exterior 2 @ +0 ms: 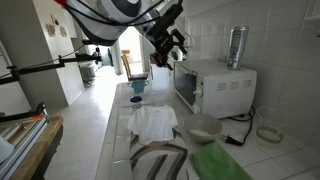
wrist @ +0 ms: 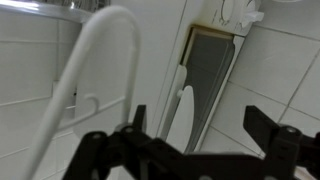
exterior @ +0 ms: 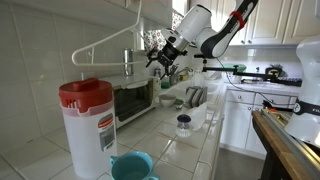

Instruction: Open the microwave door

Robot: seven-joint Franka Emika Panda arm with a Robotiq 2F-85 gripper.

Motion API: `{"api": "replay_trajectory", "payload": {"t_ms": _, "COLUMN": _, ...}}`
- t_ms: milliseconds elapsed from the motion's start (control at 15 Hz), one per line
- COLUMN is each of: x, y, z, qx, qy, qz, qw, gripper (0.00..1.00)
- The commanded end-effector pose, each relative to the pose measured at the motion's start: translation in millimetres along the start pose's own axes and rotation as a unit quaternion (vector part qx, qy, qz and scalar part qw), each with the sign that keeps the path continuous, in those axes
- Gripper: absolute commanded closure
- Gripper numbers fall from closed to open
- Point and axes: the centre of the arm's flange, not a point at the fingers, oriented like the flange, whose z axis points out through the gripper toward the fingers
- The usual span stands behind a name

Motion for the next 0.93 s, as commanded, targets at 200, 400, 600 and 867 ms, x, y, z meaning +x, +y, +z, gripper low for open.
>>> {"api": "replay_trajectory", "payload": {"t_ms": 200, "x": 5, "y": 5, "z": 7, "qx": 0.015, "qy": 0.012, "qz": 0.018, "qw": 0.9996, "gripper": 0.0}}
{"api": "replay_trajectory", "payload": {"t_ms": 400, "x": 18, "y": 7, "z": 20, "qx": 0.029, "qy": 0.023, "qz": 0.046, "qw": 0.9983, "gripper": 0.0}}
{"api": "replay_trajectory", "payload": {"t_ms": 600, "x": 29, "y": 8, "z": 27, "qx": 0.037, "qy": 0.028, "qz": 0.064, "qw": 0.9968, "gripper": 0.0}}
{"api": "replay_trajectory", "payload": {"t_ms": 867, "x": 30, "y": 19, "z": 28, "qx": 0.034, "qy": 0.026, "qz": 0.08, "qw": 0.9959, "gripper": 0.0}}
